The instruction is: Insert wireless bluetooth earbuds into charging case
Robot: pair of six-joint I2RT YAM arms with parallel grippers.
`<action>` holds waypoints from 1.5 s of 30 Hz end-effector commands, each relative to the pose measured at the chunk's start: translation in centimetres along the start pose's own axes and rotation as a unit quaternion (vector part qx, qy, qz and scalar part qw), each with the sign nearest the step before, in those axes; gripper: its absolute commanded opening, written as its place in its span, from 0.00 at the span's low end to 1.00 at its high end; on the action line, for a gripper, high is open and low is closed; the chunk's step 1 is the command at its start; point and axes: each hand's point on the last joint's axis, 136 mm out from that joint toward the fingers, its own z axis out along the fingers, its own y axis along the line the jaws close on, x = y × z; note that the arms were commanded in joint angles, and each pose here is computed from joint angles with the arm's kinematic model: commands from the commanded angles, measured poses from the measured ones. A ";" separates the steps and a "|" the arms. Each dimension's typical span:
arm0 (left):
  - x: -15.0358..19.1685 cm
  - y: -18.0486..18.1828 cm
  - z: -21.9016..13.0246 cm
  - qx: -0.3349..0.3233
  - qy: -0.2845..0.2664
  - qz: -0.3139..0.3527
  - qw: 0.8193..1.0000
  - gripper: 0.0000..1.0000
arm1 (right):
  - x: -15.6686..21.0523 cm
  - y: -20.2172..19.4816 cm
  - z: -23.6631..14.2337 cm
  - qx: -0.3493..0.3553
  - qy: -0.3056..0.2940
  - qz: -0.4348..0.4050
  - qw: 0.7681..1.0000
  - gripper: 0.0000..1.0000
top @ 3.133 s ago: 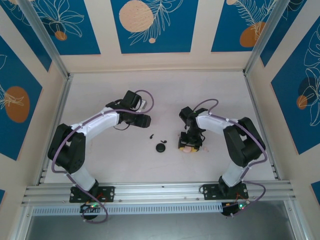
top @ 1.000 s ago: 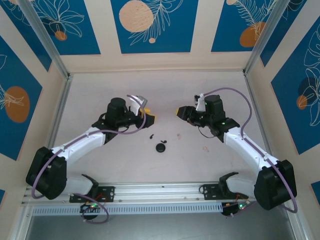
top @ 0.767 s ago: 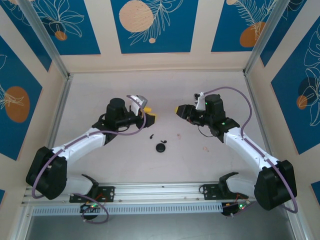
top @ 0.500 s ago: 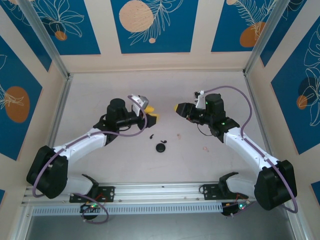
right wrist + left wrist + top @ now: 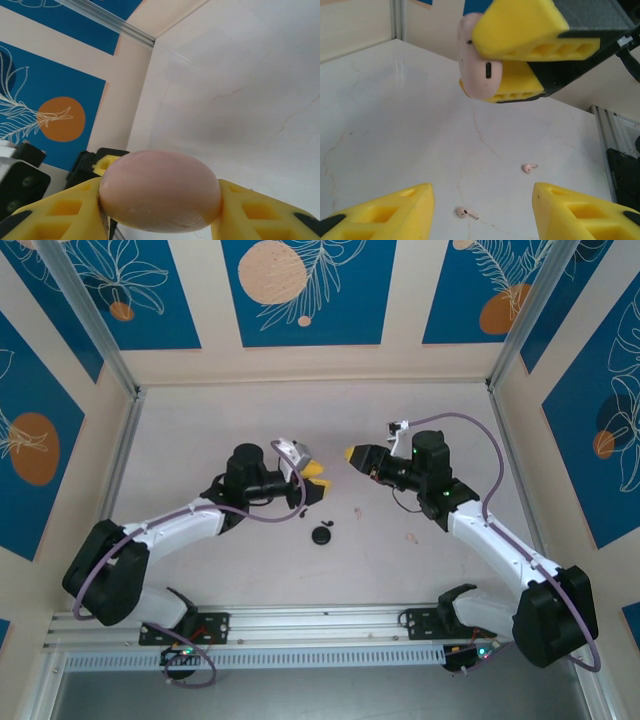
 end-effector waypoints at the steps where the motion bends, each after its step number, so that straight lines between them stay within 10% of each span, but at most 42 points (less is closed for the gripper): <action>1: -2.1 -1.5 0.7 0.022 -0.025 0.044 0.999 0.54 | 0.3 1.2 -0.5 -0.026 -0.009 0.008 1.000 0.47; 45: -4.6 -3.1 1.7 0.007 -0.072 0.039 0.997 0.21 | 4.5 3.3 -0.1 -0.059 0.026 0.023 0.998 0.49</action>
